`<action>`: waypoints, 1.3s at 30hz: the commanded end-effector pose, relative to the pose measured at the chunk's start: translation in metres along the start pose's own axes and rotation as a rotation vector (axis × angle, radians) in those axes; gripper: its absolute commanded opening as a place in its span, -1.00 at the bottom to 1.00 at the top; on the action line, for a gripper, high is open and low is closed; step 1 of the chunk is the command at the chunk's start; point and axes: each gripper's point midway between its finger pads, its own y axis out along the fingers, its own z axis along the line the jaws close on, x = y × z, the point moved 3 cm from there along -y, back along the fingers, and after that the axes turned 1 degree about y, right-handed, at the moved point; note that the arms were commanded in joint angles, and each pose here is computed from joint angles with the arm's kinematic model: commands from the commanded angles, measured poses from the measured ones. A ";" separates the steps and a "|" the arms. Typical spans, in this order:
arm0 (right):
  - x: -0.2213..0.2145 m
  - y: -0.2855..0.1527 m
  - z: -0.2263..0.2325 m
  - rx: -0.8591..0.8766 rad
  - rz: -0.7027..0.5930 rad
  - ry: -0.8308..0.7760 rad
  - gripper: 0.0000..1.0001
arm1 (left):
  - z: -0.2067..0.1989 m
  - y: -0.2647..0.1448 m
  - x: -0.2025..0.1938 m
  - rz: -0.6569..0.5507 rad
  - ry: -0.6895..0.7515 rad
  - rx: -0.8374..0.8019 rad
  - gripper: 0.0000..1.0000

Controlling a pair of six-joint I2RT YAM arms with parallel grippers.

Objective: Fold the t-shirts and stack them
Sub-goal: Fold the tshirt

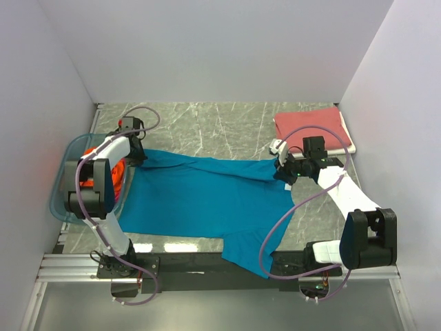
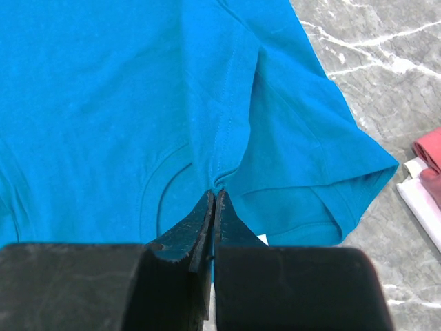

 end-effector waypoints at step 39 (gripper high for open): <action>-0.041 -0.005 0.020 0.028 0.051 -0.123 -1.00 | 0.028 -0.004 0.011 -0.033 -0.036 0.078 -0.99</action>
